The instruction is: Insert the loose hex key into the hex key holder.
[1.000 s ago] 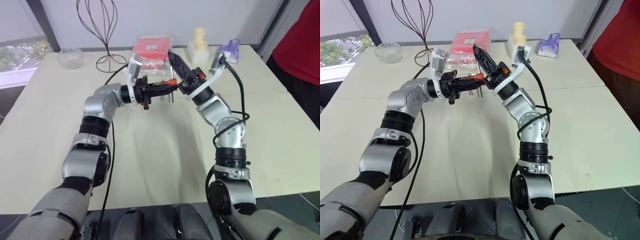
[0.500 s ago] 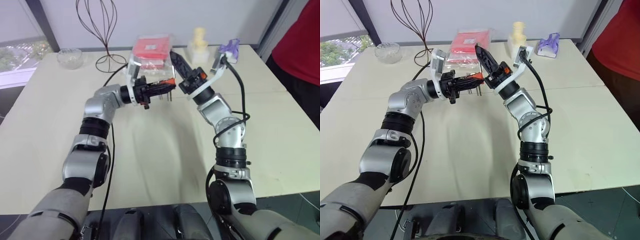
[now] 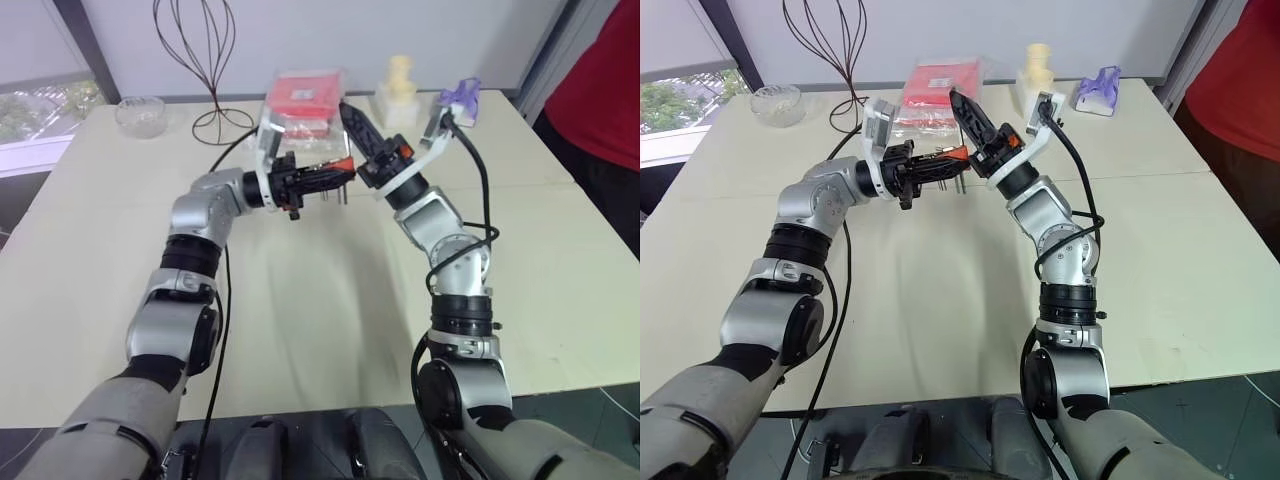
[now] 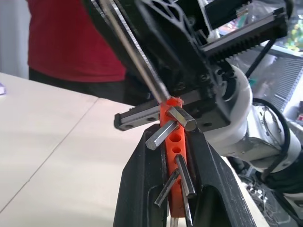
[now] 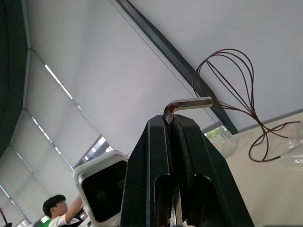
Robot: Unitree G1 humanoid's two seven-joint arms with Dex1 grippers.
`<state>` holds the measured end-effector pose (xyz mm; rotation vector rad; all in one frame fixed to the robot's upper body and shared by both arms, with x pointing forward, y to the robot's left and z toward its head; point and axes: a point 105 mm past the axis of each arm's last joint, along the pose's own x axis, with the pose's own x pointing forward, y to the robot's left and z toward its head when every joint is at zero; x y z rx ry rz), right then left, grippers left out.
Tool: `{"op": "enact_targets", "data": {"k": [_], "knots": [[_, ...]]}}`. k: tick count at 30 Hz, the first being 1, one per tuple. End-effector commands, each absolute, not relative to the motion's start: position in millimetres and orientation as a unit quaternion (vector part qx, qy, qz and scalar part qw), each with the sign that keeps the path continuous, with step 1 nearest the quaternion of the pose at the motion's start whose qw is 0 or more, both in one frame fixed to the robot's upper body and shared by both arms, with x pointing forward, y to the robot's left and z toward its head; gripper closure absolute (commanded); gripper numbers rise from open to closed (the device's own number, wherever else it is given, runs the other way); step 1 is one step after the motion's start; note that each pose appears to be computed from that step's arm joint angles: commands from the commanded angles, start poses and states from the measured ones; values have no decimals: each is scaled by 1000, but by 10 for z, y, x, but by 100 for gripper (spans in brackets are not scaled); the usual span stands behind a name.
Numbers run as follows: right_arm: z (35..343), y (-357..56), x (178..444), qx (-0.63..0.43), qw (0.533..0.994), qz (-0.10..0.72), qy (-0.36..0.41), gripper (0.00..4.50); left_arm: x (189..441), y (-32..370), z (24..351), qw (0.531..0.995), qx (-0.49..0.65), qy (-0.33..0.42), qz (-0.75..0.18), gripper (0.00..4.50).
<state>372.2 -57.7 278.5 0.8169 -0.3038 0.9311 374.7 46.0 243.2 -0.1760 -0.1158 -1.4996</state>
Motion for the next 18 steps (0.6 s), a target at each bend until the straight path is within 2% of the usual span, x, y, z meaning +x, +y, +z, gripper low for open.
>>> {"op": "enact_targets", "data": {"k": [1, 14, 18], "knots": [[2835, -572, 3701, 381, 799, 439, -152, 442, 3746, 483, 2648, 729, -70, -93, -675, 450], [2776, -550, 3698, 377, 802, 440, -145, 442, 3766, 457, 2665, 732, -75, -100, -670, 450], [2753, -539, 3670, 344, 808, 454, -149, 442, 3762, 499, 2735, 726, -110, -96, -672, 450]]}}
